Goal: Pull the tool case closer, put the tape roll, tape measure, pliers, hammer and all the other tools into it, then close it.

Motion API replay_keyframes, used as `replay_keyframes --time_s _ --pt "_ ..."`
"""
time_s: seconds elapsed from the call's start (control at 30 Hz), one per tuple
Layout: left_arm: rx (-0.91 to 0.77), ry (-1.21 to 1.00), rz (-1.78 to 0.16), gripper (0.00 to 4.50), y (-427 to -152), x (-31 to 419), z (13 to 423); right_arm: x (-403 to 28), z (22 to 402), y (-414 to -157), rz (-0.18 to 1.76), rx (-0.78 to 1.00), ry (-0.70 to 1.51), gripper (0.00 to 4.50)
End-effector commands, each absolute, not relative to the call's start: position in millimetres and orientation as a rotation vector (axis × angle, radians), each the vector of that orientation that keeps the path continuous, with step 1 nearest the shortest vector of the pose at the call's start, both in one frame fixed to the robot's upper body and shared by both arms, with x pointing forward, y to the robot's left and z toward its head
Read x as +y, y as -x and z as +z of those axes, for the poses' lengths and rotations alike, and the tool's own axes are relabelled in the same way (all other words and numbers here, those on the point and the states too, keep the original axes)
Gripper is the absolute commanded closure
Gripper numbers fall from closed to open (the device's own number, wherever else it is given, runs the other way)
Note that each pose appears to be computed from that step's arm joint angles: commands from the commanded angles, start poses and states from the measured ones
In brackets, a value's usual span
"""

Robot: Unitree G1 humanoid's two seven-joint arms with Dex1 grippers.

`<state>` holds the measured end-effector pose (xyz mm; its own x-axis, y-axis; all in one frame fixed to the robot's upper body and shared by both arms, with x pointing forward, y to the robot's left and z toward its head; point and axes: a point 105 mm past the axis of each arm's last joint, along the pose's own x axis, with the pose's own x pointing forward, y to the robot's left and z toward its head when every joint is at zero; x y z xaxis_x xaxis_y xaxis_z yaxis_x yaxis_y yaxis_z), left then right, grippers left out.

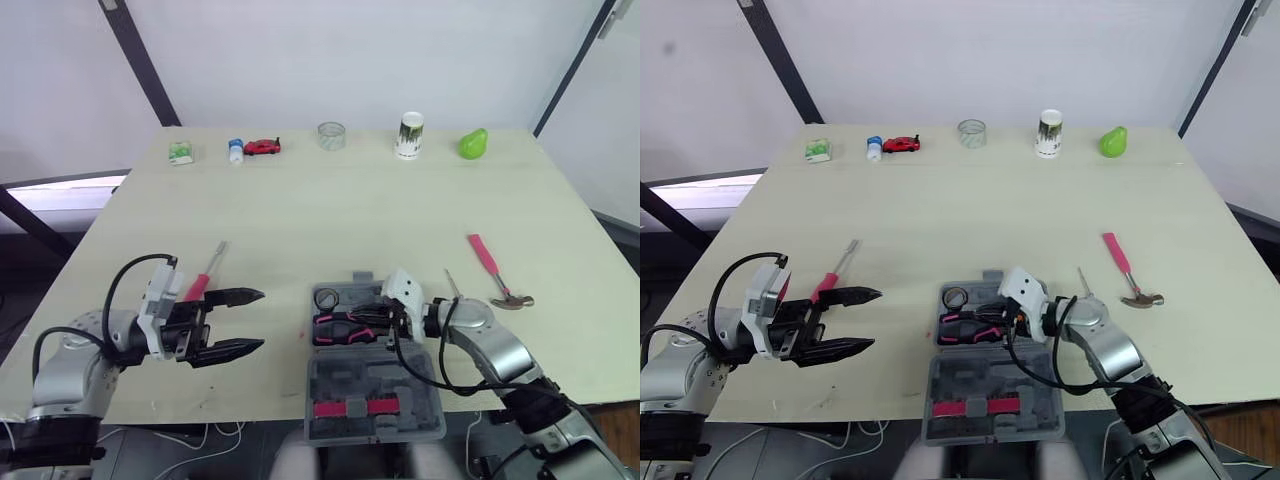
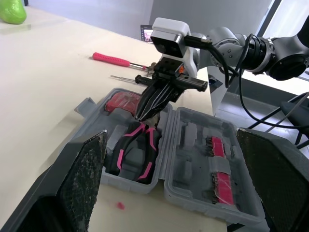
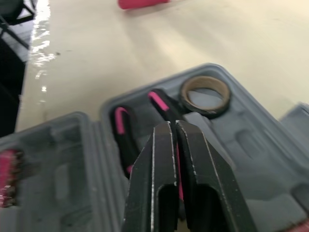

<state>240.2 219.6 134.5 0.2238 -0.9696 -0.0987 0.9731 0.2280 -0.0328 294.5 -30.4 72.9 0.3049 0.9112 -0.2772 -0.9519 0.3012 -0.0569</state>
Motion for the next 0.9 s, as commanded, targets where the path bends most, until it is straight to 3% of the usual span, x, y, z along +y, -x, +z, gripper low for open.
replay_keyframes --time_s 0.03,0.4,0.7,0.9 --pt "0.086 -0.061 -1.375 0.0 -239 215 139 -32 74 -298 1.224 0.183 0.225 4.41" --pt "0.091 -0.053 -1.369 0.0 -239 213 134 -46 14 -297 1.169 0.411 0.303 4.41" --pt "0.101 -0.042 -1.347 0.0 -240 212 128 -53 -54 -266 1.191 0.792 0.327 4.41" --pt "0.109 -0.039 -1.333 0.0 -239 211 126 -59 -74 -263 1.157 0.908 0.346 4.41"
